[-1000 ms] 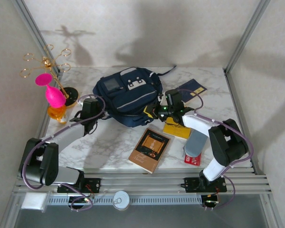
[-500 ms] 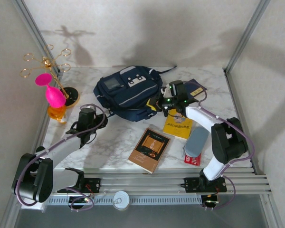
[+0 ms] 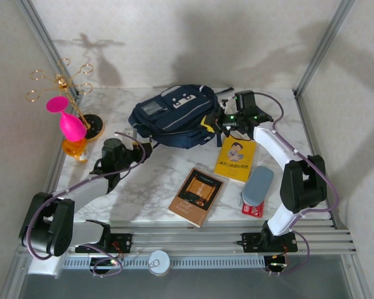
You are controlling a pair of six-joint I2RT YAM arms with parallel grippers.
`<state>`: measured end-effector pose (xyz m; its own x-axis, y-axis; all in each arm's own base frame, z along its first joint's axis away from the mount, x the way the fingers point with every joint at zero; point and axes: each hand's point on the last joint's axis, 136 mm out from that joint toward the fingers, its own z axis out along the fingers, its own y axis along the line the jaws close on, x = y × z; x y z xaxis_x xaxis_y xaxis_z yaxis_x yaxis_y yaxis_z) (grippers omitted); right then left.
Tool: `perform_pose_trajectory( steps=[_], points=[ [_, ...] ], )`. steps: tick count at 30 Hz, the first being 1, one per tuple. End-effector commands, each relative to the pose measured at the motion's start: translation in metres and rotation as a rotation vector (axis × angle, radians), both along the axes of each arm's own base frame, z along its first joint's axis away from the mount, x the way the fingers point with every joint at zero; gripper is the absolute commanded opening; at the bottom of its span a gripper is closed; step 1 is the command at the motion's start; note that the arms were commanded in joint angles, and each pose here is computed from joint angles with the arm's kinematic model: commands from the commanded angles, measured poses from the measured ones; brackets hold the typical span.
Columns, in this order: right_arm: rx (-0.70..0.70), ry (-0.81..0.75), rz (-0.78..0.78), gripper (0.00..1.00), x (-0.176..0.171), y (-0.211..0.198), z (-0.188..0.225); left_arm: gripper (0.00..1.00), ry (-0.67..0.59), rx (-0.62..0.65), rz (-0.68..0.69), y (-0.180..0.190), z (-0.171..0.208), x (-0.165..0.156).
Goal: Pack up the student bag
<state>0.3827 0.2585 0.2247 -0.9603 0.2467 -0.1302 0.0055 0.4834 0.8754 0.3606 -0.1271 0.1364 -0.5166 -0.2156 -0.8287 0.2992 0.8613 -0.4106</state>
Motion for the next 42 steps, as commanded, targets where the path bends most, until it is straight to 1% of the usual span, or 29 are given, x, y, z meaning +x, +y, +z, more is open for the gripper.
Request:
perform_pose_trajectory(
  steps=[1, 3, 8, 11, 12, 15, 16, 18, 19, 22, 24, 26, 27, 30, 35, 38, 42],
  points=[
    [0.046, -0.120, 0.044, 0.00, 0.007, 0.002, 0.038, 0.50, -0.067, 0.000, -0.104, -0.015, 0.009, 0.002],
    [0.045, -0.131, 0.045, 0.00, 0.008, 0.001, 0.042, 0.50, -0.051, 0.006, -0.082, -0.012, 0.002, 0.007],
    [0.040, -0.135, 0.048, 0.00, 0.010, 0.002, 0.046, 0.46, -0.050, 0.006, -0.066, -0.013, 0.001, 0.023],
    [0.039, -0.141, 0.045, 0.00, 0.009, 0.001, 0.048, 0.39, -0.053, -0.006, -0.068, -0.016, 0.002, 0.030],
    [0.038, -0.141, 0.044, 0.00, 0.009, 0.001, 0.048, 0.36, -0.062, -0.012, -0.072, -0.017, 0.005, 0.031],
    [0.033, -0.136, 0.046, 0.00, 0.009, 0.001, 0.045, 0.30, -0.077, -0.022, -0.080, -0.019, 0.010, 0.035],
    [0.032, -0.134, 0.046, 0.00, 0.009, 0.001, 0.044, 0.26, -0.079, -0.021, -0.085, -0.020, 0.010, 0.036],
    [0.034, -0.133, 0.047, 0.00, 0.010, 0.001, 0.044, 0.15, -0.074, -0.015, -0.084, -0.021, 0.010, 0.040],
    [0.035, -0.134, 0.049, 0.00, 0.011, 0.001, 0.044, 0.11, -0.070, -0.014, -0.083, -0.021, 0.009, 0.041],
    [0.034, -0.148, 0.050, 0.00, 0.013, 0.001, 0.050, 0.06, -0.063, -0.012, -0.069, -0.019, 0.008, 0.045],
    [0.040, -0.154, 0.054, 0.00, 0.014, 0.001, 0.054, 0.00, -0.051, -0.008, -0.059, -0.018, 0.007, 0.047],
    [0.045, -0.162, 0.058, 0.00, 0.014, 0.001, 0.059, 0.00, -0.039, 0.007, -0.029, -0.012, 0.005, 0.050],
    [0.047, -0.164, 0.060, 0.00, 0.015, 0.001, 0.060, 0.00, -0.025, 0.021, 0.014, -0.005, 0.001, 0.053],
    [0.056, -0.173, 0.057, 0.00, 0.016, -0.001, 0.066, 0.00, 0.002, 0.037, 0.085, 0.010, -0.004, 0.057],
    [0.082, -0.187, 0.057, 0.00, 0.017, 0.002, 0.073, 0.00, 0.103, 0.059, 0.206, 0.039, -0.026, 0.071],
    [0.097, -0.176, 0.067, 0.00, 0.015, 0.010, 0.065, 0.00, 0.143, 0.046, 0.223, 0.043, -0.032, 0.077],
    [0.122, -0.152, 0.079, 0.00, 0.017, 0.019, 0.054, 0.00, 0.126, -0.011, 0.190, 0.034, -0.021, 0.073]
  ],
)
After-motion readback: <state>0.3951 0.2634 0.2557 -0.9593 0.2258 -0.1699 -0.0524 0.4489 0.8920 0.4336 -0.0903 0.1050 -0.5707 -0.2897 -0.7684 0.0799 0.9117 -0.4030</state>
